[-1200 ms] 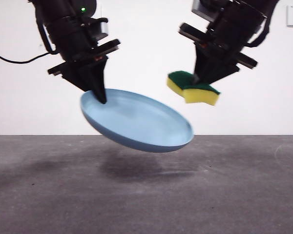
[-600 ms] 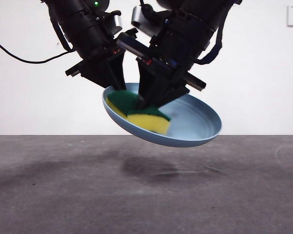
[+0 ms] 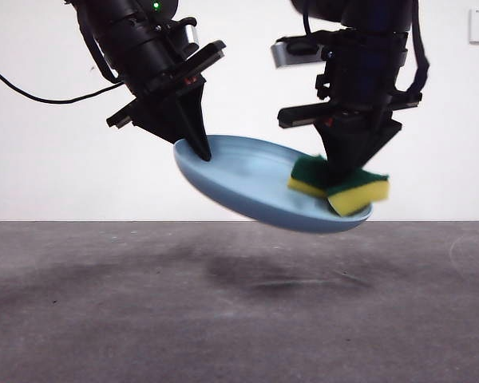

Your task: Pick up the plate,pick up the cloth,clean the plate with the cloth

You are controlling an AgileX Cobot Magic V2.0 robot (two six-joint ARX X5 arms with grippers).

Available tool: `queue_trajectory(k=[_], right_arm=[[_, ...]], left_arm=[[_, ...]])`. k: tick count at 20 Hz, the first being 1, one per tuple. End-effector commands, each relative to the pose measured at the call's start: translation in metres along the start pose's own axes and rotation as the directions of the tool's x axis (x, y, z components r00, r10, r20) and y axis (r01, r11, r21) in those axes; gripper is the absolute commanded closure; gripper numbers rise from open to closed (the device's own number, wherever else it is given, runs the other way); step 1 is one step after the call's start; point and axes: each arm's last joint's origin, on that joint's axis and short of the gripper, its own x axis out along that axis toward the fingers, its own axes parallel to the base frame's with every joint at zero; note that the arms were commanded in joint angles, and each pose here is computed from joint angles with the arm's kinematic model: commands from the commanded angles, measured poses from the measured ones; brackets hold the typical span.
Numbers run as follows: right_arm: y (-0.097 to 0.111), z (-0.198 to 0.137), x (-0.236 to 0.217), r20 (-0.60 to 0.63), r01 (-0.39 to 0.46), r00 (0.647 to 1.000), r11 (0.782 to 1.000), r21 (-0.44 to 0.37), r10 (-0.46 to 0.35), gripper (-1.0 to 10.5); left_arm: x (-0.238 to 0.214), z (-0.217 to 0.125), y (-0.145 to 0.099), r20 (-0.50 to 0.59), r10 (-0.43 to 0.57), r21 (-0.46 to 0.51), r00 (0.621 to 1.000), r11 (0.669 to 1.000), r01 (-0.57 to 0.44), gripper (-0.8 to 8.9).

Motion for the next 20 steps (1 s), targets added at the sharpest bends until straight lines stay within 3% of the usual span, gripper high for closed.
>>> queue_trajectory(k=[1, 4, 7, 9, 10, 11, 13, 14, 16, 17, 18, 20], right_arm=[[-0.005, 0.008, 0.006, 0.095, -0.074, 0.993, 0.997, 0.028, 0.072, 9.6], [-0.002, 0.015, 0.007, 0.179, -0.248, 0.955, 0.968, 0.037, 0.238, 9.6], [0.007, 0.019, 0.004, 0.216, -0.466, 0.865, 0.885, 0.014, 0.452, 9.6], [0.016, 0.016, 0.001, 0.179, -0.557, 0.816, 0.830, -0.013, 0.550, 9.6], [0.020, 0.012, 0.000, 0.139, -0.582, 0.805, 0.813, -0.011, 0.577, 9.6], [0.022, 0.007, 0.000, 0.084, -0.586, 0.807, 0.810, 0.003, 0.584, 9.6], [0.023, -0.008, 0.000, -0.066, -0.556, 0.829, 0.831, 0.011, 0.555, 9.6], [0.021, -0.014, 0.000, -0.131, -0.509, 0.853, 0.861, 0.013, 0.506, 9.6], [0.014, -0.024, 0.000, -0.233, -0.317, 0.923, 0.948, -0.016, 0.305, 9.6], [0.009, -0.025, 0.000, -0.239, -0.219, 0.949, 0.975, -0.034, 0.205, 9.6], [0.003, -0.024, -0.001, -0.226, -0.113, 0.969, 0.992, -0.050, 0.099, 9.6], [-0.005, -0.016, -0.001, -0.141, 0.070, 0.987, 0.996, -0.054, -0.077, 9.6]], left_arm=[[0.001, 0.001, -0.004, 0.001, -0.078, 0.005, 0.997, 0.997, 0.078, 8.22], [0.002, 0.003, -0.006, 0.019, -0.083, 0.012, 0.996, 0.996, 0.083, 8.22], [0.002, 0.006, -0.007, 0.050, -0.085, -0.001, 0.995, 0.996, 0.086, 8.22], [0.002, 0.008, -0.007, 0.071, -0.086, 0.001, 0.994, 0.996, 0.086, 8.22], [0.002, 0.009, -0.007, 0.080, -0.086, -0.011, 0.993, 0.996, 0.087, 8.22], [0.002, 0.010, -0.007, 0.085, -0.086, -0.012, 0.993, 0.996, 0.087, 8.22], [0.002, 0.010, -0.007, 0.085, -0.085, -0.012, 0.993, 0.996, 0.087, 8.22], [0.002, 0.009, -0.007, 0.085, -0.085, -0.012, 0.993, 0.996, 0.087, 8.22], [0.002, 0.009, -0.007, 0.082, -0.085, -0.014, 0.993, 0.996, 0.087, 8.22], [0.002, 0.009, -0.007, 0.077, -0.085, -0.016, 0.993, 0.996, 0.086, 8.22], [0.002, 0.008, -0.007, 0.067, -0.086, -0.020, 0.994, 0.996, 0.087, 8.22], [0.002, 0.005, -0.008, 0.038, -0.085, -0.026, 0.996, 0.996, 0.086, 8.22]])
